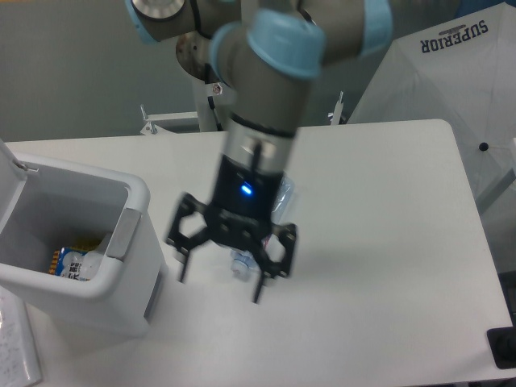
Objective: Place the trash in the trash can
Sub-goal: 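Move the open gripper back over the clear water bottle, then rotate the gripper and lower it around the water bottle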
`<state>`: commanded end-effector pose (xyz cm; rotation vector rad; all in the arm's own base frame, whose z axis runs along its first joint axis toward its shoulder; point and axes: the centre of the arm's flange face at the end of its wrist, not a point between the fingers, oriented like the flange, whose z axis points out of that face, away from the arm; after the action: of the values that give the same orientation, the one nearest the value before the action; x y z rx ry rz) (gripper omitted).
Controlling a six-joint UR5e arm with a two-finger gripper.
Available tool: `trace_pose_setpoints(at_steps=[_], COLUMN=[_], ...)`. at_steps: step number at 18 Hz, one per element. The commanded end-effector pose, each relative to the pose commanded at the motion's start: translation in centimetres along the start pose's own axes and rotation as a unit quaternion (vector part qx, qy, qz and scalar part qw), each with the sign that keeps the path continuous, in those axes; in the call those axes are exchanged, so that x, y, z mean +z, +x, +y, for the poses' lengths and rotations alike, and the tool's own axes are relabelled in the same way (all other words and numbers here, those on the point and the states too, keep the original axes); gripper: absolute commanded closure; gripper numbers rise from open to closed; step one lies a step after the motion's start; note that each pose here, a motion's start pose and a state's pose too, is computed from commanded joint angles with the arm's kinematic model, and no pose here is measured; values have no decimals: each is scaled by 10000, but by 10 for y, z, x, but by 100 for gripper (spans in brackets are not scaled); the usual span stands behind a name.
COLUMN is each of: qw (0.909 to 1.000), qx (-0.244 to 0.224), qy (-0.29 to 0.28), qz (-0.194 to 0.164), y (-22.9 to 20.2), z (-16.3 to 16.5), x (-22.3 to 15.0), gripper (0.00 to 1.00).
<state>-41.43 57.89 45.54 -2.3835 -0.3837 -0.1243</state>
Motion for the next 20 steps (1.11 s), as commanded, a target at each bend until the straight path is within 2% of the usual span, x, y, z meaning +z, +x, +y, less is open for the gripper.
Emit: trace_pose_setpoints(at_steps=[4, 6, 10, 12, 16, 20], qw=[9986, 9966, 9869, 9771, 9506, 9282], qx=[-287, -275, -202, -127, 58, 300], qy=[-427, -744, -1570, -2090, -3051, -3650], qz=[121, 216, 309, 388, 575, 652], y=[-20, -27, -38, -40, -25, -7], z=[10, 18, 35, 48, 77, 100], x=[22, 31, 53, 66, 94, 119], gripper=[0, 0, 0, 0, 0, 0])
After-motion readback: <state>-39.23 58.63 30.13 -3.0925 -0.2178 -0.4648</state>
